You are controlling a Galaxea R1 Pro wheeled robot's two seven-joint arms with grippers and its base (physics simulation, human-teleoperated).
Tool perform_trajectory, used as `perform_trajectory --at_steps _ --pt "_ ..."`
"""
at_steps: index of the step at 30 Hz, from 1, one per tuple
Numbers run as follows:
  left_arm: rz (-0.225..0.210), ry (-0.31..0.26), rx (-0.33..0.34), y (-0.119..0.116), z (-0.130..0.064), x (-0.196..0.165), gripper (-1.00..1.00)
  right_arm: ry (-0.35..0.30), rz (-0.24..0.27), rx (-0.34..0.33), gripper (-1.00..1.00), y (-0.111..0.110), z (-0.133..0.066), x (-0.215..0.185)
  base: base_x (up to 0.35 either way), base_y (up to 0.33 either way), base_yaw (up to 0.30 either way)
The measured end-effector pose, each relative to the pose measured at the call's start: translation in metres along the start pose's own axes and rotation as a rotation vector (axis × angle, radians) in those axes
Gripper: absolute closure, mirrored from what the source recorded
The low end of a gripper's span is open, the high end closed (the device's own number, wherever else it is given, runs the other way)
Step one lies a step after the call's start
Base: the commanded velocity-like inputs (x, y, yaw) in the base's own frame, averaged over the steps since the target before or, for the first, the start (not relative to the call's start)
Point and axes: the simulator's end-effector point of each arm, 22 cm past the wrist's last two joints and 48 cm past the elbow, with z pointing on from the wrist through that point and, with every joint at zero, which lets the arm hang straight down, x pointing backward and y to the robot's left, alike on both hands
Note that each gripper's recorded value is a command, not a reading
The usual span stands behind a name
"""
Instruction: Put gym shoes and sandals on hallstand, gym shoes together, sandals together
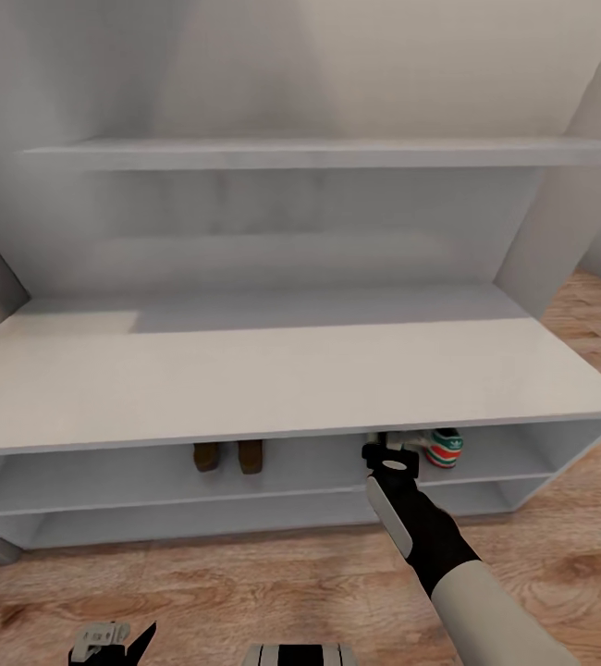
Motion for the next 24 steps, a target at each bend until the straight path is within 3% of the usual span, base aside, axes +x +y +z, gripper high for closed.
perform_trajectory --at_steps 24 --pt "-0.001 -0.001 -0.003 0.0014 -0.0004 -0.0005 -1.00 0.000 0.000 -0.001 1.00 0.0003 0.0001 0.0000 0.031 -0.014 0.000"
